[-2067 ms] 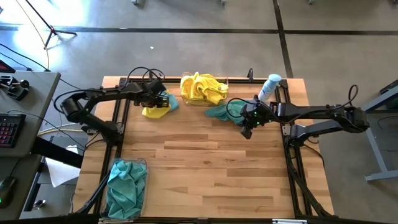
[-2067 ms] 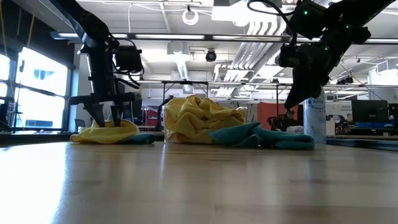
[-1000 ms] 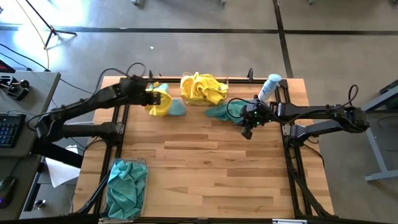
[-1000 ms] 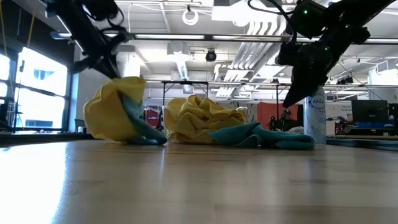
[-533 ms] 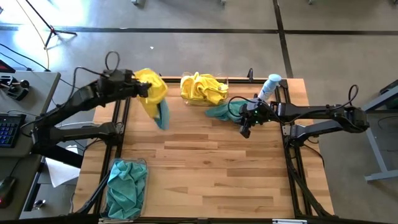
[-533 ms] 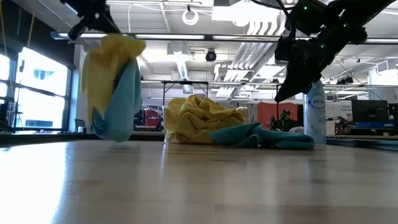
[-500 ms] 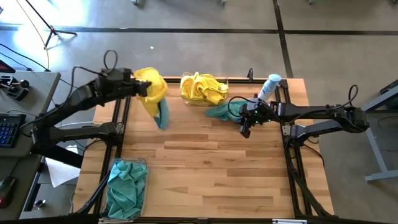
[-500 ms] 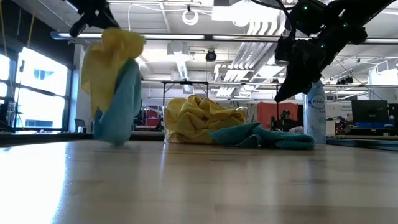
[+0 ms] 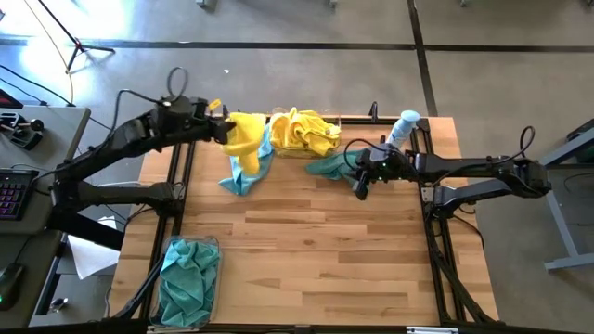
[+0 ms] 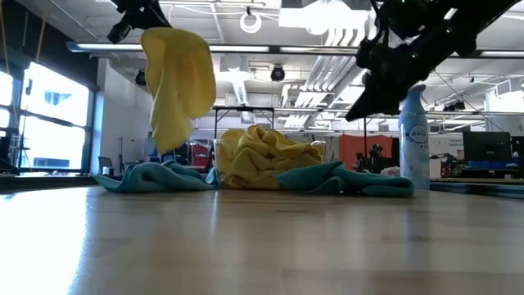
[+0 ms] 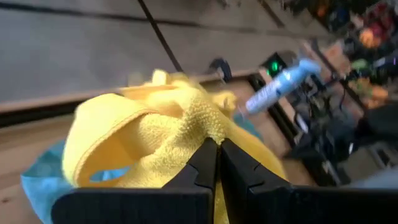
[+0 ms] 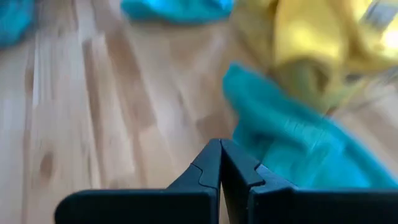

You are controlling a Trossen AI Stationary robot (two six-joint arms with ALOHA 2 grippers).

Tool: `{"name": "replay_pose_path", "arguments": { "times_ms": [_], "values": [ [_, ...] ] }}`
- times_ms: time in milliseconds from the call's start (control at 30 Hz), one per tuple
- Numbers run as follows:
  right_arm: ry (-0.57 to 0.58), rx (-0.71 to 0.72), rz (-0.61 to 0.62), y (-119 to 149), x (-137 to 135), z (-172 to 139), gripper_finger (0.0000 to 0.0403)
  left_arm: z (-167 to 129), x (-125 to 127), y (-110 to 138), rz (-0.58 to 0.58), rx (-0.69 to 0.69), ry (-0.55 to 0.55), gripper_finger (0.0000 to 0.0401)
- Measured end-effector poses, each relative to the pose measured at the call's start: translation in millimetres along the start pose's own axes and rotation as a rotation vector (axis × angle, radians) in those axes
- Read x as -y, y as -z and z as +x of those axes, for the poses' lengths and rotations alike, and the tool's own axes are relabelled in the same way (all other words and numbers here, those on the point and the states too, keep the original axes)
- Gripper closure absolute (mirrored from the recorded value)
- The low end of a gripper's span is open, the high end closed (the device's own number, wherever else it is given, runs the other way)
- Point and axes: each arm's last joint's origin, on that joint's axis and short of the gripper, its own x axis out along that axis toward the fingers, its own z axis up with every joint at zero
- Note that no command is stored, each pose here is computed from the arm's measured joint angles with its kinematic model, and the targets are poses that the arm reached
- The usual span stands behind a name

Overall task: Sort microfiber towel by color & place in baskets
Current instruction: Put the yellow microfiber towel into the top transparent bin

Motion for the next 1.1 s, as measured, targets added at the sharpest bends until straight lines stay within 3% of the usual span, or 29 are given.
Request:
{"name": "replay_pose_path", "arguments": {
  "times_ms": [200,533,767,933,1100],
  "values": [
    [0.011,0.154,-0.01,-20,-2,-4,0.0402,29,16,12,0.006,-0.113,0.032,0.0401],
    [-0.016,0.371,-0.169,-87,-15,-39,0.0387,75,50,36,0.038,-0.247,0.177,0.0401],
    [-0.05,0.455,-0.237,-128,-23,-49,0.0295,106,67,46,0.034,-0.265,0.278,0.0401],
    [-0.137,0.395,-0.261,-145,-29,-19,0.0222,125,77,48,0.026,-0.271,0.335,0.0401],
    [-0.215,0.324,-0.287,-152,-36,14,0.017,131,99,37,0.107,-0.264,0.361,0.0401]
  ]
}}
